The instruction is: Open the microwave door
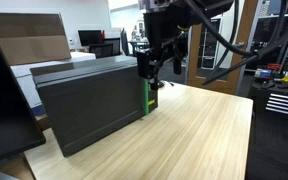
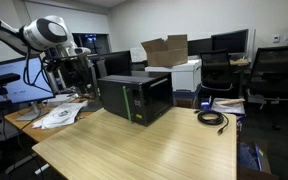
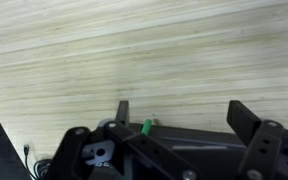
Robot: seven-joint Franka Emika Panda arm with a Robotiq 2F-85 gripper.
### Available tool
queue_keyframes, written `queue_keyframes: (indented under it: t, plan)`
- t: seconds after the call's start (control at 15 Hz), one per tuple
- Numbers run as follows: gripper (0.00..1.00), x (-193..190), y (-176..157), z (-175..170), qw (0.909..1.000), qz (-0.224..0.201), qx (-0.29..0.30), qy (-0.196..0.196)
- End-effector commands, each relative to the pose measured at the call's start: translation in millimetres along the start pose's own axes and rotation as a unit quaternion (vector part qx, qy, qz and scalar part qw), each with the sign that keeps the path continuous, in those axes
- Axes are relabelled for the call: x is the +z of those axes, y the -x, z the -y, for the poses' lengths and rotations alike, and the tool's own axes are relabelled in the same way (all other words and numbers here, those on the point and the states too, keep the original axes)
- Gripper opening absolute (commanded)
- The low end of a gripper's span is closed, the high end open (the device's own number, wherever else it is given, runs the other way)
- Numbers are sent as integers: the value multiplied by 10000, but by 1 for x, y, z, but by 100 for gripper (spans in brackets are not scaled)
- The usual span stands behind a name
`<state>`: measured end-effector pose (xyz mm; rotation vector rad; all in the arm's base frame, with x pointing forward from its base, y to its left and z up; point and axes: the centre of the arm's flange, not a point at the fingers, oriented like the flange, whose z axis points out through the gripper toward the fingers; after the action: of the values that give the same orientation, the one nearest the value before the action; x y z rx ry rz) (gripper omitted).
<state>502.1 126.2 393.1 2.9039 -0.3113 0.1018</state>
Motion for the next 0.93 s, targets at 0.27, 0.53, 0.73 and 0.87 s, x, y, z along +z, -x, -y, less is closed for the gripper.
queue_keyframes:
  t: [0.27,0.53,0.73,0.87]
  plan:
    - [100,0,0,0,10000,0,0,0]
    - [100,0,0,0,10000,0,0,0]
    - [100,2,0,-1,10000,-48,31,-2]
    - [100,6,-2,-4,9999,-100,0,-109]
